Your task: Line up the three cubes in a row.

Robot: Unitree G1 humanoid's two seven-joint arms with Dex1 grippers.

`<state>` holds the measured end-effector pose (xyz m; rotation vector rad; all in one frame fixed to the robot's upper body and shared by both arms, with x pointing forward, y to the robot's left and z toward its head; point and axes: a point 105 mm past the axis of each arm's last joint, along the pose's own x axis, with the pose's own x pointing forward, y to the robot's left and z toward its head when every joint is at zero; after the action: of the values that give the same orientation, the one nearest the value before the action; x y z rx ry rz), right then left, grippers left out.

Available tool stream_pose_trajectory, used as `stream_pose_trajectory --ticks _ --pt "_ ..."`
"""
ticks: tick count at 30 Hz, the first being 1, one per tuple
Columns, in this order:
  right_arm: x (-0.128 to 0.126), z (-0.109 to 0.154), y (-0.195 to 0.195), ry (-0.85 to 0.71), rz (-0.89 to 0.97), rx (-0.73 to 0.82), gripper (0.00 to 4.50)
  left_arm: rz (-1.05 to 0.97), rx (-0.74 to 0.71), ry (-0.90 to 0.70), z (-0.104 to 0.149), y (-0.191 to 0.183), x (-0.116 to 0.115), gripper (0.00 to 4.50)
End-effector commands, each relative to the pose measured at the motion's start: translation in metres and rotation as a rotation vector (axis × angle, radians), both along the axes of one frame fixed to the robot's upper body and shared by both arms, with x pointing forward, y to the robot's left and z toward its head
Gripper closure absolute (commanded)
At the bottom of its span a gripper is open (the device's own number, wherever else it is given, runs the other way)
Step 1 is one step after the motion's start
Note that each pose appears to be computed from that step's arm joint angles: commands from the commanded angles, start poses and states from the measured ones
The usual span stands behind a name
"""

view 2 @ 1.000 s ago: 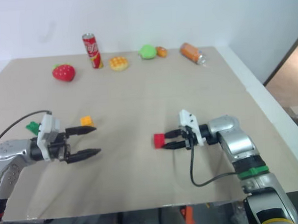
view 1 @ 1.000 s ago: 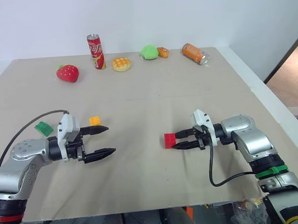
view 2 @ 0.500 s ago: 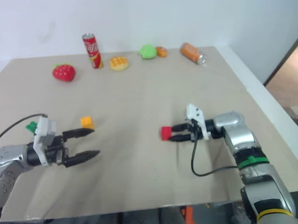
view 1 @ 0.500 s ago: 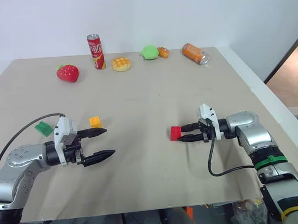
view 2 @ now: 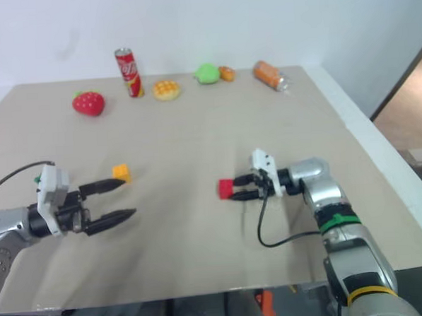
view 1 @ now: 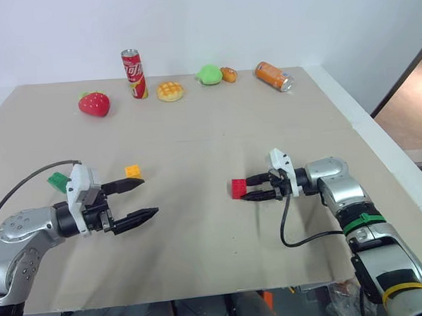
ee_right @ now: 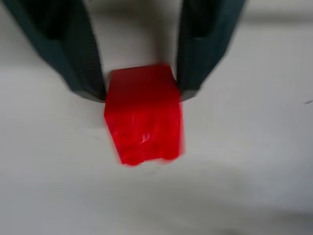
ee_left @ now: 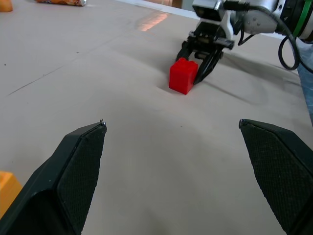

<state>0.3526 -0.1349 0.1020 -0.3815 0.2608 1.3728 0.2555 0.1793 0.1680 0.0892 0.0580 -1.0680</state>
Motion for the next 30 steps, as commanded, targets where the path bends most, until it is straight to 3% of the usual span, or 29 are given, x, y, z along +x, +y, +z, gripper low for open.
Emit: stream_pose_trajectory --ticks 1,3,8,12,16,18,21,23,26,30 --pt "0.007 0.012 -0.001 -0.057 -0.009 0.001 0.85 0.028 -0.015 -0.050 0.016 0.004 -0.001 0.00" --pt "0.005 0.011 -0.003 -0.054 0.009 -0.018 0.35 0.038 -0.021 -0.048 0.016 0.005 -0.001 0.00" --pt "-0.006 0.019 -0.013 -0.059 0.065 -0.055 0.35 0.077 -0.061 -0.039 0.016 0.011 0.005 0.00" --pt "-0.032 0.037 -0.027 -0.055 0.162 -0.071 0.35 0.158 -0.159 -0.017 0.020 0.021 0.009 0.00" --pt "-0.033 0.045 -0.043 -0.115 0.096 -0.130 0.35 0.300 -0.253 -0.007 0.022 0.041 0.014 0.00" --pt "-0.022 0.066 -0.047 -0.146 0.001 -0.048 0.35 0.435 -0.297 -0.013 0.019 0.056 0.020 0.00" --pt "-0.004 0.131 -0.033 -0.257 -0.140 0.241 0.35 0.740 -0.380 -0.003 0.006 0.092 0.023 0.00" --pt "-0.002 0.147 -0.016 -0.263 -0.173 0.364 0.35 0.855 -0.399 -0.011 -0.001 0.103 0.018 0.00" --pt "-0.014 0.143 0.015 -0.170 -0.136 0.461 0.35 1.011 -0.408 -0.014 -0.014 0.119 0.011 0.00" --pt "-0.037 0.113 0.046 -0.121 -0.059 0.415 0.35 1.205 -0.346 0.037 -0.040 0.136 0.010 0.00"
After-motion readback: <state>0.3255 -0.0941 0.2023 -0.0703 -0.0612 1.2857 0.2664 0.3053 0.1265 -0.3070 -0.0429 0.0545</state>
